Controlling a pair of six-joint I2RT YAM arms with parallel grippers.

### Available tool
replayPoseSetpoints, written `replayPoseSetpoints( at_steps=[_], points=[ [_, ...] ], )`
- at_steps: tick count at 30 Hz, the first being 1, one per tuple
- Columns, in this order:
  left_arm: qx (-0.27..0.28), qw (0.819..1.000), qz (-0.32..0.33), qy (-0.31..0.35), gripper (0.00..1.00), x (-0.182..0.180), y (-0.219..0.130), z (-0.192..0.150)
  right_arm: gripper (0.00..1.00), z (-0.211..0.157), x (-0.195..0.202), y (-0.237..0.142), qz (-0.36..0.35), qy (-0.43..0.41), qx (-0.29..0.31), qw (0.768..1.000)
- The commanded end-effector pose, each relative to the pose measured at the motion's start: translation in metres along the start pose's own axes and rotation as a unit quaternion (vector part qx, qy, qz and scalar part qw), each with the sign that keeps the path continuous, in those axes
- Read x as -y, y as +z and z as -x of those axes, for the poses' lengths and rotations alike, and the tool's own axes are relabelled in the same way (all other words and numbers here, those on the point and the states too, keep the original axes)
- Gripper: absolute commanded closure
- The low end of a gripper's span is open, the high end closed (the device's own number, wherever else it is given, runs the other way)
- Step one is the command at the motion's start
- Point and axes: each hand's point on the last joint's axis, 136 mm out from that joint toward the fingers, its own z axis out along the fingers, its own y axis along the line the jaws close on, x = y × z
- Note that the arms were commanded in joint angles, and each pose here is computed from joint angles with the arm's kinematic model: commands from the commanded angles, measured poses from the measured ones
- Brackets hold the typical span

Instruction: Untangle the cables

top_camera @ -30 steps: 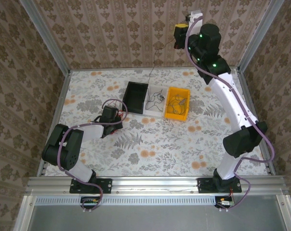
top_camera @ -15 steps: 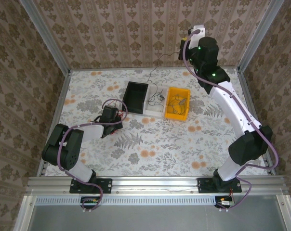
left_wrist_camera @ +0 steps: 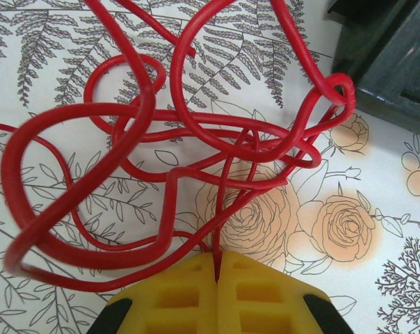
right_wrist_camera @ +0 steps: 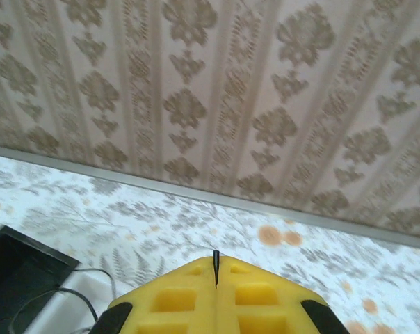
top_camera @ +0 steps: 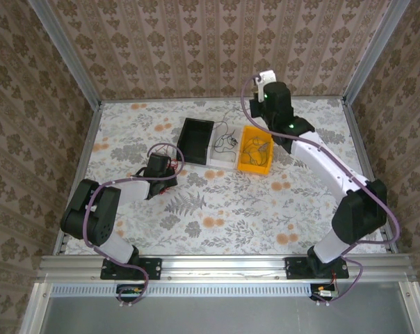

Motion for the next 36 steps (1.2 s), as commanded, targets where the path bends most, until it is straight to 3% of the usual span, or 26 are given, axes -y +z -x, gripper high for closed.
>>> replayPoseSetpoints(
  at_steps=[1, 6, 13, 27, 36],
  points=[
    [-0.110, 0.993, -0.036, 0.027, 1.00, 0.010, 0.011, -0.065, 1.00, 0.013, 0.034, -0.036, -0.058, -0.002, 0.024, 0.998],
    [-0.116, 0.992, -0.042, 0.029, 1.00, 0.014, 0.014, -0.065, 1.00, 0.000, 0.045, -0.056, -0.065, -0.002, 0.014, 0.998],
    [-0.115, 0.992, -0.042, 0.028, 1.00, 0.015, 0.015, -0.064, 1.00, -0.011, 0.036, -0.053, -0.044, -0.011, -0.002, 0.999],
    [-0.110, 0.993, -0.038, 0.028, 1.00, 0.011, 0.011, -0.065, 1.00, -0.049, -0.025, 0.016, -0.003, -0.076, -0.060, 0.995],
    [-0.109, 0.993, -0.041, 0.030, 1.00, 0.013, 0.010, -0.066, 1.00, -0.069, -0.082, 0.063, 0.071, -0.075, -0.091, 0.990]
  ],
)
